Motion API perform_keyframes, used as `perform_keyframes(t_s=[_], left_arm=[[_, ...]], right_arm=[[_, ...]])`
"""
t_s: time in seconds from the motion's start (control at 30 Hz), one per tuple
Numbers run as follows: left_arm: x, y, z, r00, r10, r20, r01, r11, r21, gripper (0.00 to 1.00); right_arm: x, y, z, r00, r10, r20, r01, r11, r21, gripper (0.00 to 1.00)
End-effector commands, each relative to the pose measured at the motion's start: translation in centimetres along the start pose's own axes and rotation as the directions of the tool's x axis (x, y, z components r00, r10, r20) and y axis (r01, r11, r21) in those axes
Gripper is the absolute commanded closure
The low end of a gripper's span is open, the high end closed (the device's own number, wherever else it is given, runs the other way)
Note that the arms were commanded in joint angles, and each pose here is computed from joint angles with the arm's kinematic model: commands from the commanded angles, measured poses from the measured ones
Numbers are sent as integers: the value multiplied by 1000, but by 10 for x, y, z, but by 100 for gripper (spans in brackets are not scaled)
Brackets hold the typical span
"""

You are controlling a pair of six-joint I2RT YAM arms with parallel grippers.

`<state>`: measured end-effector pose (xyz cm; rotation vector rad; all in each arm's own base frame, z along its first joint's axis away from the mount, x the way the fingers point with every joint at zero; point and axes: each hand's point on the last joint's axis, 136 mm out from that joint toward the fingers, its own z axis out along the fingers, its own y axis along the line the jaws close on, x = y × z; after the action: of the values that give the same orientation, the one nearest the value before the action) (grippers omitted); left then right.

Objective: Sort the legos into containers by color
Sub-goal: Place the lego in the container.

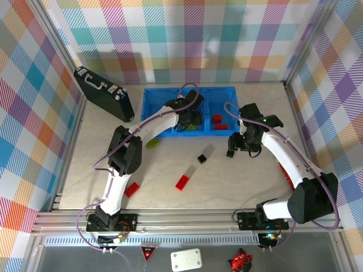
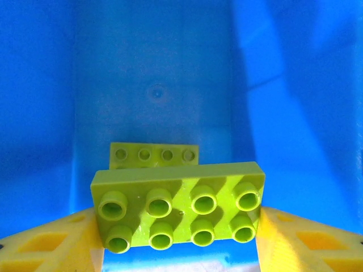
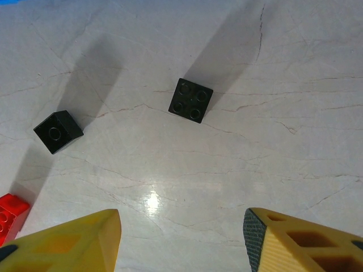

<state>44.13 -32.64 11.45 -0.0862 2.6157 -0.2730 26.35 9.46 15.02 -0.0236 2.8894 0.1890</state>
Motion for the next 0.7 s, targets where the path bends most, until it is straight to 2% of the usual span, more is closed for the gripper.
perform_keyframes(t_s=[0.0, 0.27, 0.67], left_arm=[[3, -1, 7, 1000, 25, -13, -26, 999, -38, 35], [10, 4, 32, 999, 31, -26, -33, 996, -82, 35], [-19, 1, 53, 991, 80, 109, -68, 991, -113, 35]], right_arm=[[10, -4, -2, 1000, -14, -15, 14, 1000, 14, 40], [11, -4, 1, 1000, -17, -20, 17, 1000, 16, 40], [15, -8, 10, 999, -17, -38, 18, 999, 32, 39]])
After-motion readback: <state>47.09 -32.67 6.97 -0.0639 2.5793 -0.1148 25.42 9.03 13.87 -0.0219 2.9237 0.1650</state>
